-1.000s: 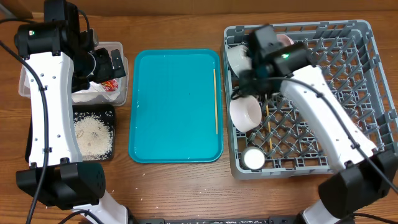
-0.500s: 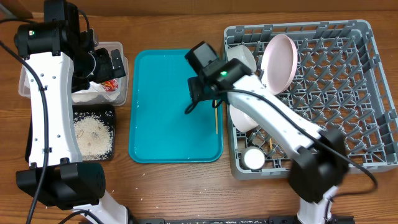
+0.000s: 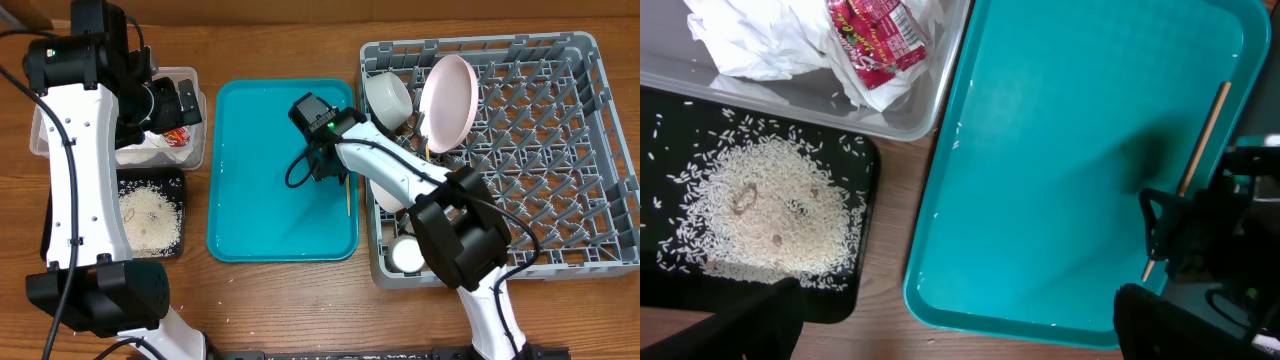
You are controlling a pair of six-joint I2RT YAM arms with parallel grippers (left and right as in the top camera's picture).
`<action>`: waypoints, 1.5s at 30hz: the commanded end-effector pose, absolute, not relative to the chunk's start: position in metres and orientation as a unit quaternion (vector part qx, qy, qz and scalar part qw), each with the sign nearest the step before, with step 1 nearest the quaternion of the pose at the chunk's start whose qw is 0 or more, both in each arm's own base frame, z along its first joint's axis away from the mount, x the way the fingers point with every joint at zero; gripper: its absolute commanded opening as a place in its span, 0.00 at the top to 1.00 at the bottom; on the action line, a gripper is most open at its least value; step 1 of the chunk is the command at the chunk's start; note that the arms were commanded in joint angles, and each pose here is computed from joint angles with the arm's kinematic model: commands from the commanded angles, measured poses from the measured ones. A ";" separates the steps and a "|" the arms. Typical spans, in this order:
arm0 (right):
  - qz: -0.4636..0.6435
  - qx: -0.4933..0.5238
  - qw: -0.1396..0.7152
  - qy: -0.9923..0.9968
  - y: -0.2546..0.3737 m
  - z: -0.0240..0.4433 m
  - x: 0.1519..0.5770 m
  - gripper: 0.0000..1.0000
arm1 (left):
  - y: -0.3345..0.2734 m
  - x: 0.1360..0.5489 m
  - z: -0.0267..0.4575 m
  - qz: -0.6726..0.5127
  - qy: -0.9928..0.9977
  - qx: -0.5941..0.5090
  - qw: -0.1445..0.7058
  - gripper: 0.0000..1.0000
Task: Sort waste into correct bins and load items into the dishwasher
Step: 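Return the right gripper to the tray and pinch the second chopstick, then place the second chopstick upright in the rack and release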
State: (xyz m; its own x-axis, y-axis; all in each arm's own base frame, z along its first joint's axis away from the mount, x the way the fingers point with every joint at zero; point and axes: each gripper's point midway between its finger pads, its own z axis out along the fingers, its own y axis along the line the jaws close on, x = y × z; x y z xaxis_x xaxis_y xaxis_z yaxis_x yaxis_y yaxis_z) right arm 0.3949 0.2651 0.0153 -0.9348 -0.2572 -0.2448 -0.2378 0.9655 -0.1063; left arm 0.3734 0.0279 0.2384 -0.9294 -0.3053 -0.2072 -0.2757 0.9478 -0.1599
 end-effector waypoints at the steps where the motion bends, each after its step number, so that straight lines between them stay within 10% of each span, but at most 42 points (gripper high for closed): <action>1: -0.044 -0.129 0.139 0.981 0.265 0.013 0.402 0.36 | 0.028 0.373 0.248 -0.064 0.979 -0.145 0.131 0.00; 21: -0.001 -0.154 -0.002 0.988 0.267 -0.011 0.345 0.43 | 0.028 0.373 0.248 -0.064 0.979 -0.145 0.131 0.00; 34: -0.006 -0.154 0.012 0.988 0.267 -0.011 0.351 0.93 | 0.028 0.373 0.248 -0.064 0.979 -0.145 0.131 0.00; 45: 0.018 -0.174 0.067 0.982 0.280 0.084 0.370 0.96 | 0.028 0.373 0.248 -0.064 0.979 -0.145 0.131 0.00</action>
